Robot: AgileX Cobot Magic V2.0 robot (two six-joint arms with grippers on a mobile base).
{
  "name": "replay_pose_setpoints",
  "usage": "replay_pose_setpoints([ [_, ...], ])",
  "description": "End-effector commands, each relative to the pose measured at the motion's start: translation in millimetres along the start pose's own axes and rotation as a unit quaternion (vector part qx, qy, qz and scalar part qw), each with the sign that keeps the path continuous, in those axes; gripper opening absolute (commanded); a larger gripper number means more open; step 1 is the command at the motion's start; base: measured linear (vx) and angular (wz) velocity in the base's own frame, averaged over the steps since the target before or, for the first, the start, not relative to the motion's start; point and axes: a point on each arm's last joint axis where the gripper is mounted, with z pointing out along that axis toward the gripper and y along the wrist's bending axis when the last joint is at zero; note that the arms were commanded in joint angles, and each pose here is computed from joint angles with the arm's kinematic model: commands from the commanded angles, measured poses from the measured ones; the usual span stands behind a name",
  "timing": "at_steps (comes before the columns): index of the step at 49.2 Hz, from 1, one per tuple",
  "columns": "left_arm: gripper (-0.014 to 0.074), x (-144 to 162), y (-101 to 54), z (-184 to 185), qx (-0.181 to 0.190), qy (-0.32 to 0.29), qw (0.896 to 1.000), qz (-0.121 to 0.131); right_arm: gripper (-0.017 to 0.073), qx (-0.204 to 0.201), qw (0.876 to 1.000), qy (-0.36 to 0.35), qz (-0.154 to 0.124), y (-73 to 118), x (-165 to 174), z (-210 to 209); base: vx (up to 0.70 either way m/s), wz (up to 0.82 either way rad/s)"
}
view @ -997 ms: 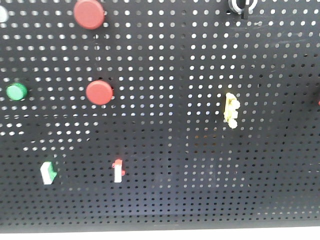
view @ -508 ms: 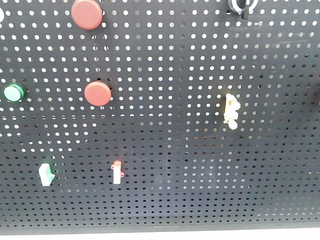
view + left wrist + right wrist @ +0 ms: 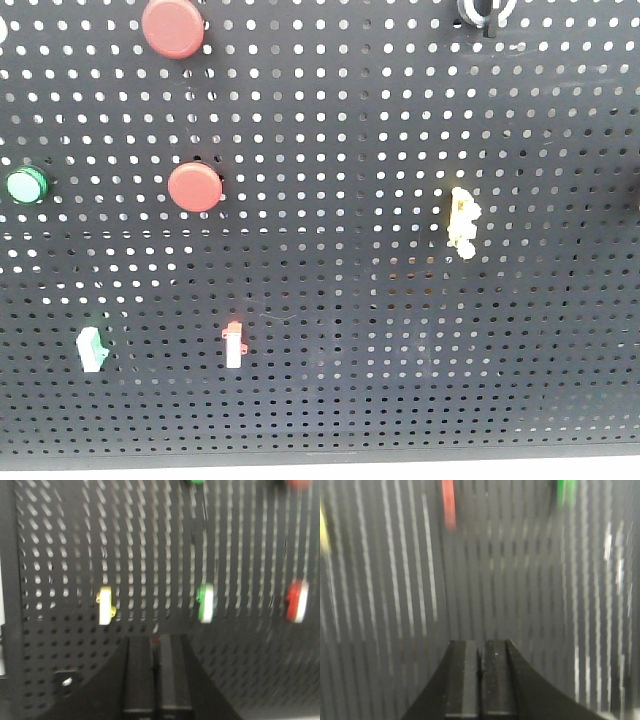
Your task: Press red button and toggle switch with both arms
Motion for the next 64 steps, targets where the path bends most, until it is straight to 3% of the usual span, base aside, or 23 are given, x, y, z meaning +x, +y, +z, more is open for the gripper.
replay_pose_setpoints([
  [1,0.0002,-48,-3.0,8,0.002,-0.053,0.998,-0.017,-0.0003,-0.006,0.997,-0.072,-0.015,3.8,-62,11,0.00,0.00],
  [5,0.0002,-83,-6.5,26,0.003,-0.051,0.998,0.028,-0.0003,-0.008,0.995,-0.095,-0.039,6.8,-110,33,0.00,0.00],
  [8,0.0002,-108,-8.7,46,0.003,-0.051,0.998,0.047,-0.0003,-0.008,0.994,-0.096,-0.043,8.0,-134,52,0.00,0.00],
  [14,0.0002,-150,-12.7,92,0.005,-0.034,0.998,0.047,-0.0003,-0.004,0.996,-0.077,-0.037,8.7,-168,92,0.00,0.00],
  [22,0.0002,-193,-17.0,143,0.007,-0.022,0.999,0.046,-0.0003,0.001,0.998,-0.052,-0.026,8.4,-187,125,0.00,0.00],
  [26,0.0002,-207,-18.2,155,0.008,-0.033,0.999,0.031,-0.0003,0.000,0.998,-0.054,-0.013,8.5,-188,129,0.00,0.00],
  [32,0.0002,-227,-24.6,157,0.028,-0.035,0.998,-0.034,-0.0003,-0.001,0.998,-0.058,0.020,8.5,-189,129,0.00,0.00],
  [37,0.0002,-229,-38.4,162,0.071,0.004,0.997,-0.035,-0.0003,-0.001,0.997,-0.050,0.056,8.2,-187,129,0.00,0.00],
  [41,0.0002,-225,-56.5,169,0.125,0.034,0.992,-0.008,-0.0003,-0.001,0.997,-0.042,0.069,8.2,-186,129,0.00,0.00],
  [46,0.0002,-219,-88.3,178,0.209,0.050,0.976,0.016,-0.0003,-0.001,0.996,-0.036,0.076,8.2,-185,129,0.00,0.00],
  [52,0.0002,-215,-125.2,190,0.282,0.045,0.956,0.063,-0.0003,0.000,0.997,-0.026,0.072,8.2,-183,129,0.00,0.00],
  [57,0.0002,-218,-144.4,208,0.298,0.041,0.952,0.064,-0.0003,0.001,0.998,-0.015,0.068,8.2,-181,129,0.00,0.00],
  [64,0.0002,-229,-155.6,228,0.295,0.024,0.953,0.068,-0.0003,0.002,0.998,0.001,0.063,8.2,-178,129,0.00,0.00],
])
